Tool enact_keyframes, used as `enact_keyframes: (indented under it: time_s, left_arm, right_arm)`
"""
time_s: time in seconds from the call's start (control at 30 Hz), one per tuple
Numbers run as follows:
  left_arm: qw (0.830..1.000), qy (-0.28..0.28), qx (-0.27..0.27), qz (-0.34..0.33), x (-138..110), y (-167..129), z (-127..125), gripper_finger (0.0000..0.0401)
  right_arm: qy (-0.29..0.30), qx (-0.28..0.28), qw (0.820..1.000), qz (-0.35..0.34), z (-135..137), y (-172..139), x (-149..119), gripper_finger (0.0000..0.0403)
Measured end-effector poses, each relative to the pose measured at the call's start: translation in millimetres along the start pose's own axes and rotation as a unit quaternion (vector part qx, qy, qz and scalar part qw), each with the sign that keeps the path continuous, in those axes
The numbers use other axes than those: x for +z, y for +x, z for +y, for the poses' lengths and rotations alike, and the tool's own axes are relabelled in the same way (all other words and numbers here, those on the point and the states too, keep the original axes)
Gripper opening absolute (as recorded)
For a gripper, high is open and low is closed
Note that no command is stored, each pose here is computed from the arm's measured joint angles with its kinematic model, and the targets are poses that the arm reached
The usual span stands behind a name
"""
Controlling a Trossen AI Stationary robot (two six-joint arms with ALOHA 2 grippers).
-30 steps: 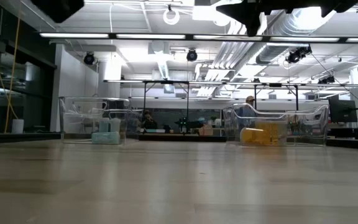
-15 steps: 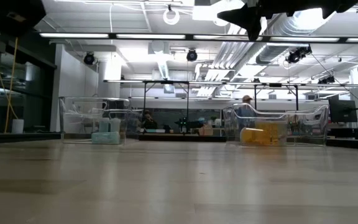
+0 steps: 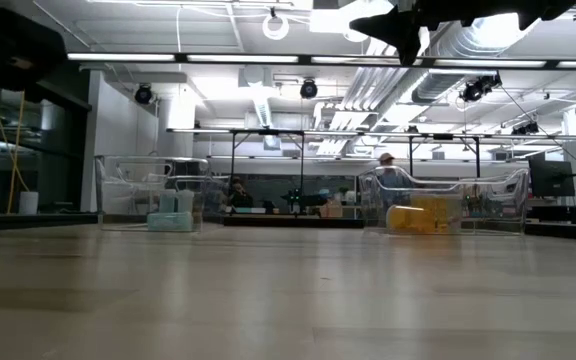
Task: Pick and place medicine bottles into bin by pill shape (circle, oval)
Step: Put the blue pill bottle into the left transparent bin
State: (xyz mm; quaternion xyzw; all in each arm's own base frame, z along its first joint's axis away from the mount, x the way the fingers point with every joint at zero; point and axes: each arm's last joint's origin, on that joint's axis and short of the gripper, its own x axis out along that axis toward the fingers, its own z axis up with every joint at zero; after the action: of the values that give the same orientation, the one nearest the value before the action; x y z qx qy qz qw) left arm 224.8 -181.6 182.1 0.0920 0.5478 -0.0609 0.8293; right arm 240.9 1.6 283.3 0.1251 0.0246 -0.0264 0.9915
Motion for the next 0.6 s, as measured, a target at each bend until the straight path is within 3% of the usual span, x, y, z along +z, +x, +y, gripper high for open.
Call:
enact_keyframes:
  time_s: [0.23,0.6]
  left_arm:
    - [1.0,0.002,-0.002,0.011,-0.9,5.8,-1.7,0.0193]
    - [1.0,0.001,0.001,0.009,-0.4,5.9,-1.1,0.0131]
  right_arm:
    - [0.0,-0.001,1.0,0.002,-0.1,0.0,-0.3,0.0236]
    - [0.0,-0.001,1.0,0.003,-0.1,0.0,-0.5,0.0236]
